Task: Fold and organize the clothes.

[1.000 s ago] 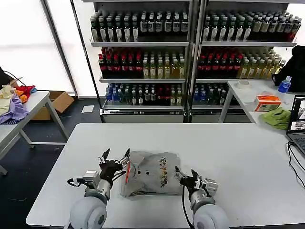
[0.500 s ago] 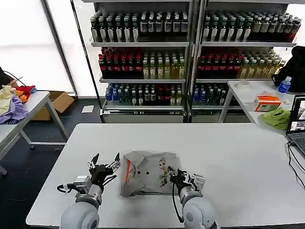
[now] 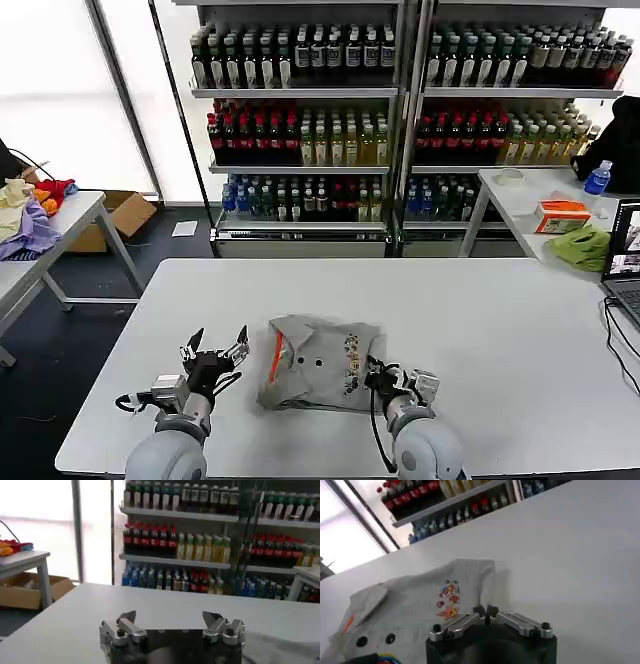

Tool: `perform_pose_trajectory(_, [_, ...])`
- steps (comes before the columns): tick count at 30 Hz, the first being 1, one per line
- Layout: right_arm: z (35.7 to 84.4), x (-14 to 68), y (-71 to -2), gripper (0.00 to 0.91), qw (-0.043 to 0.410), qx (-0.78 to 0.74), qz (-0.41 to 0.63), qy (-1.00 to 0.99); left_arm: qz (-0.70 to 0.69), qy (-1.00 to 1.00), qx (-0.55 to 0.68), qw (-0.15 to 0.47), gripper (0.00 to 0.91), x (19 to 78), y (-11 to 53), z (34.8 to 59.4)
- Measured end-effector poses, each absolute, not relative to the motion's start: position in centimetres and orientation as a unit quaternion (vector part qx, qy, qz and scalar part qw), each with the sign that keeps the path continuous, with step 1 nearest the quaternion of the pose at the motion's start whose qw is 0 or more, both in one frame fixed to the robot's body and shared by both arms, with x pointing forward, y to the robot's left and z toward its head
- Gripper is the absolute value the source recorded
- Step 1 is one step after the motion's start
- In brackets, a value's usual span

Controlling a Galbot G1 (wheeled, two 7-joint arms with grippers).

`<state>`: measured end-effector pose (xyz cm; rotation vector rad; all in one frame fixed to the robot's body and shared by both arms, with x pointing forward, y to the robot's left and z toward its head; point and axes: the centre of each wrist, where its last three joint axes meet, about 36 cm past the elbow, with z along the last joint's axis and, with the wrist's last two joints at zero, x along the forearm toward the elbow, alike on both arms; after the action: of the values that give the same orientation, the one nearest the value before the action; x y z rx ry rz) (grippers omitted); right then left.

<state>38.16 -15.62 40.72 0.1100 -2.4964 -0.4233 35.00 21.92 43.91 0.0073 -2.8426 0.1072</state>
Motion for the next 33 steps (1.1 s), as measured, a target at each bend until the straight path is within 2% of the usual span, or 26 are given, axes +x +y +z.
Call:
perform_pose_trajectory(14, [41.0, 40.1, -21.3, 0.000, 0.288, 0.008, -0.122, -0.950, 0.038, -0.988, 0.001, 0.152, 0.907, 34.6, 21.2, 43.6])
perform_pose_trajectory(16, [40.9, 40.4, -21.9, 0.040, 0.286, 0.003, -0.114, -0.951, 0.038, -0.987, 0.001, 0.153, 0.907, 34.5, 21.3, 43.6])
perform_pose_trajectory(18, [40.7, 40.7, -22.4, 0.101, 0.286, -0.001, -0.106, -0.952, 0.037, -0.987, 0.002, 0.154, 0.907, 34.5, 21.3, 43.5])
perform_pose_trajectory(20, [40.4, 40.9, -22.7, 0.413, 0.285, -0.003, -0.099, -0.953, 0.038, -0.987, 0.003, 0.154, 0.907, 34.4, 21.3, 43.5])
perform_pose_trajectory(21, [40.3, 41.0, -22.9, 0.907, 0.284, -0.004, -0.095, -0.954, 0.038, -0.987, 0.003, 0.155, 0.907, 34.4, 21.3, 43.5])
perform_pose_trajectory(29, [40.4, 40.7, -23.7, 0.907, 0.277, -0.005, -0.070, -0.958, 0.038, -0.987, 0.002, 0.157, 0.907, 34.4, 21.3, 43.3])
perform_pose_trajectory(33, [42.1, 40.1, -23.6, 0.907, 0.253, 0.000, -0.063, -0.965, 0.040, -0.986, 0.003, 0.161, 0.907, 34.3, 21.2, 43.1])
